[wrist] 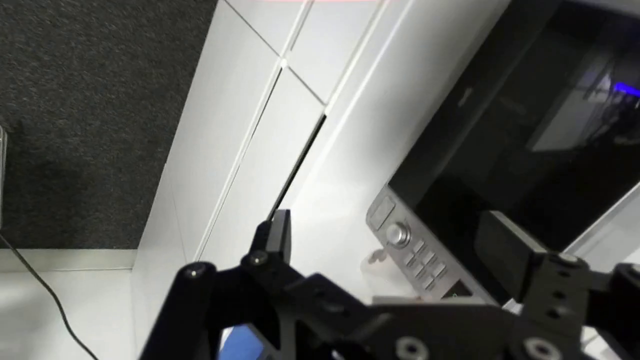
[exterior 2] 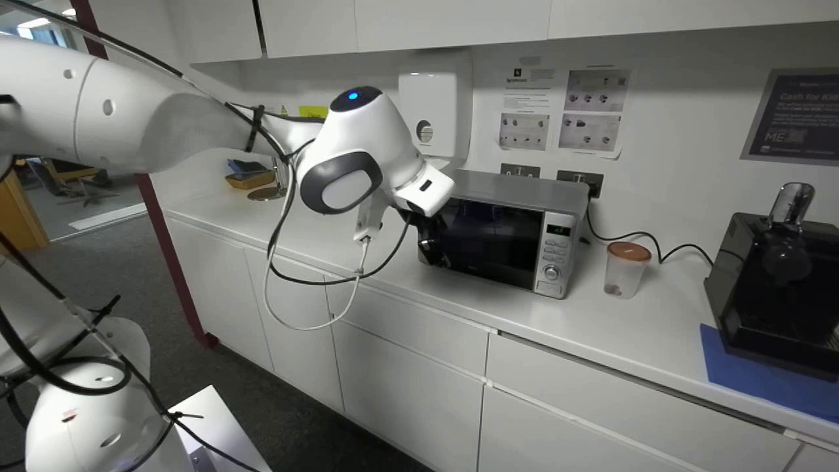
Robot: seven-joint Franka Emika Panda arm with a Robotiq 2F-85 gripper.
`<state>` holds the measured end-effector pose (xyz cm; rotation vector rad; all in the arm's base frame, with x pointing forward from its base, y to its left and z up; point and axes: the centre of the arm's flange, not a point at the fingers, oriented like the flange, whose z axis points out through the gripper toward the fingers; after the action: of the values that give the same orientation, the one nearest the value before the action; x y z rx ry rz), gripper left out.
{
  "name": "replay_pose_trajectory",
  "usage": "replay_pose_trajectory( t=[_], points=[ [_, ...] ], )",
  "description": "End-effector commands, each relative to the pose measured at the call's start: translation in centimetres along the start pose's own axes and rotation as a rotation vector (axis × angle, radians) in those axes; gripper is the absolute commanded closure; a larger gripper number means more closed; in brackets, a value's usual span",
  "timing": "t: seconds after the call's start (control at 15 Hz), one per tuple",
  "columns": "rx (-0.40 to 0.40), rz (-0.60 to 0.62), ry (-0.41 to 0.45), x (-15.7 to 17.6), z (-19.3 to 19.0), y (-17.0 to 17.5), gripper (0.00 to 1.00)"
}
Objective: Press a button on the microwave
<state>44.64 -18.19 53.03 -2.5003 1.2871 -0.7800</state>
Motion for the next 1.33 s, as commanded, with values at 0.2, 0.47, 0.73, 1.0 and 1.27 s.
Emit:
replay_pose_trajectory(
  t=[0.2, 0.47, 0.73, 1.0, 1.27],
  points=[
    [0.096, 0.267, 0.26, 9.9, 4.7, 2.8, 0.0],
    [0.169, 0.374, 0.423, 11.8, 4.6, 1.8, 0.0],
    [0.146, 0.351, 0.386, 11.0, 4.6, 2.5, 0.0],
    [0.147, 0.351, 0.387, 11.1, 4.6, 2.4, 0.0],
    [0.147, 0.351, 0.388, 11.1, 4.6, 2.4, 0.0]
  ],
)
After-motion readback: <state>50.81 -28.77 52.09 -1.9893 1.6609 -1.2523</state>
